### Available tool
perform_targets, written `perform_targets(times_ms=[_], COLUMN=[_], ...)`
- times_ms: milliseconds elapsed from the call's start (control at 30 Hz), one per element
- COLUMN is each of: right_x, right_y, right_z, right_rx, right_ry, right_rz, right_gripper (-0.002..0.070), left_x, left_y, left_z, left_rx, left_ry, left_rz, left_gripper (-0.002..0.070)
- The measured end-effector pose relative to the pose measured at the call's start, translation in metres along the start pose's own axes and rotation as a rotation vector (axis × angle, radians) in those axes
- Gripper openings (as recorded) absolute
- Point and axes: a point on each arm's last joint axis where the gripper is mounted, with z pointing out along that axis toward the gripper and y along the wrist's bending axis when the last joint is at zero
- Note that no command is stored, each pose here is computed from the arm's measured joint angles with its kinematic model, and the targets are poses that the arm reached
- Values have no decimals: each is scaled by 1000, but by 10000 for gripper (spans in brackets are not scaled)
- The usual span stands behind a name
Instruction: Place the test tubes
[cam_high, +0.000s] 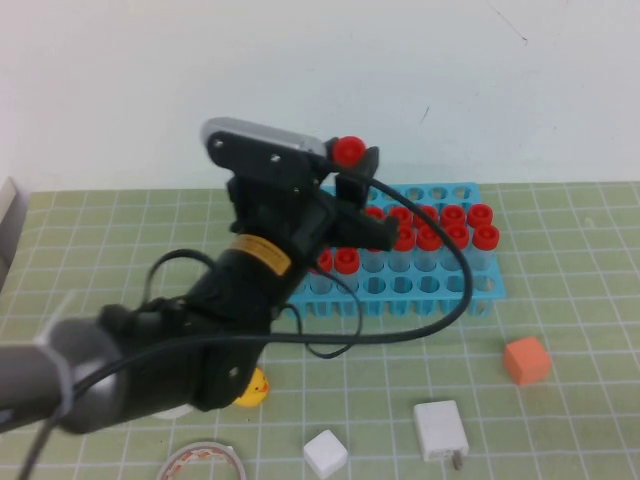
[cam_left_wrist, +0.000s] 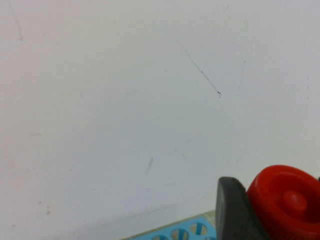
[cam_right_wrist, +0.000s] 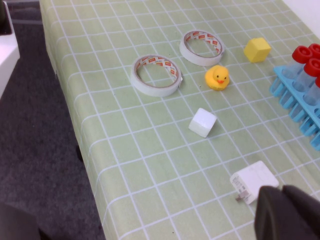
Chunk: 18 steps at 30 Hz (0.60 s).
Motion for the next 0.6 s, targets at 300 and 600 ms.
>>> perform_targets(times_ms=[300, 600], right_x=[0, 0], right_y=[0, 0], right_z=[0, 0], right_rx=[0, 0], right_ry=[0, 0], right_rz=[0, 0], right_gripper=[-1, -1], left_x=[46, 76], left_y=[-6, 4], left_z=[22, 32], left_rx=[97, 73], left_ry=[103, 160], left_rz=[28, 32], left_gripper=[271, 271])
